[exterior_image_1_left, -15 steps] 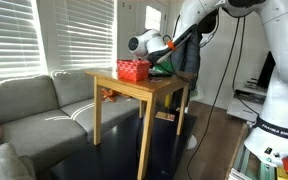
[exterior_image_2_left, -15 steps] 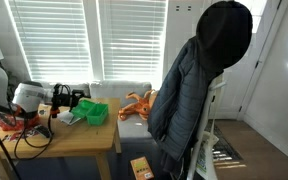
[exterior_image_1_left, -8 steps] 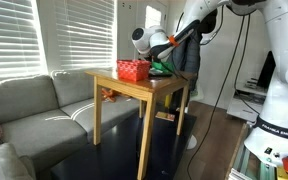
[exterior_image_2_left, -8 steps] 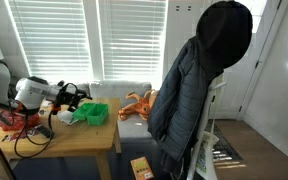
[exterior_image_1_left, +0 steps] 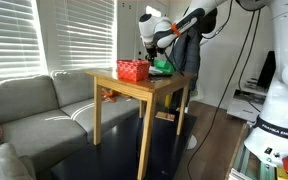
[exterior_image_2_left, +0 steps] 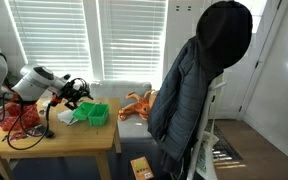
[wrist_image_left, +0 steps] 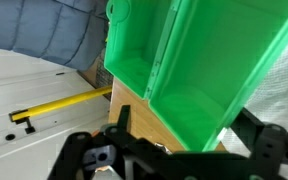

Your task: Open the green container.

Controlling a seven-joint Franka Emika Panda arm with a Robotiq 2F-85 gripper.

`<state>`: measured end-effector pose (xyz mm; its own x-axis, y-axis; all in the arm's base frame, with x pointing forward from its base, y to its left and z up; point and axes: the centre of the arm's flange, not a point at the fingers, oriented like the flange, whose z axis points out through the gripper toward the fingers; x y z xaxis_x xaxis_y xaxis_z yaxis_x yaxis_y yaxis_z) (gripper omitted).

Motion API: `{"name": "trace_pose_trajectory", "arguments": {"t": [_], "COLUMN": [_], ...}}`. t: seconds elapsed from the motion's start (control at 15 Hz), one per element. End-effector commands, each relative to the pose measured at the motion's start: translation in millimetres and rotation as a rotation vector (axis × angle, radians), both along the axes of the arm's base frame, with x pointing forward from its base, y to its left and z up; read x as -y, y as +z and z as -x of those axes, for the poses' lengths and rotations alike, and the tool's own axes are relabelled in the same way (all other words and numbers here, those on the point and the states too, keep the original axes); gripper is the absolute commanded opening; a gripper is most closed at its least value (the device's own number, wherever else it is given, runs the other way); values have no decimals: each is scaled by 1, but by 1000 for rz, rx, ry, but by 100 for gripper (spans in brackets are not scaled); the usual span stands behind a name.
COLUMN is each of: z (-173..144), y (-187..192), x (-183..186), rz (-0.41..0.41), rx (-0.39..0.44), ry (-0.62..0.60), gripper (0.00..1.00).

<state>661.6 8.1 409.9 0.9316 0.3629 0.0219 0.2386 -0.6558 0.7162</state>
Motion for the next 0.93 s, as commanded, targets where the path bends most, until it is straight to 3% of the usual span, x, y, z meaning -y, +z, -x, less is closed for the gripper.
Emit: {"name": "trace_pose_trajectory", "arguments": {"t": [0.0,0.47,0.87], "z": [19,34,96], "y": [28,60,111], "x": [15,41,84], "rz": [-138,-396,-410], "rx": [-72,-199,-235], "ry": [29,39,-164], "gripper": [100,100,100]}}
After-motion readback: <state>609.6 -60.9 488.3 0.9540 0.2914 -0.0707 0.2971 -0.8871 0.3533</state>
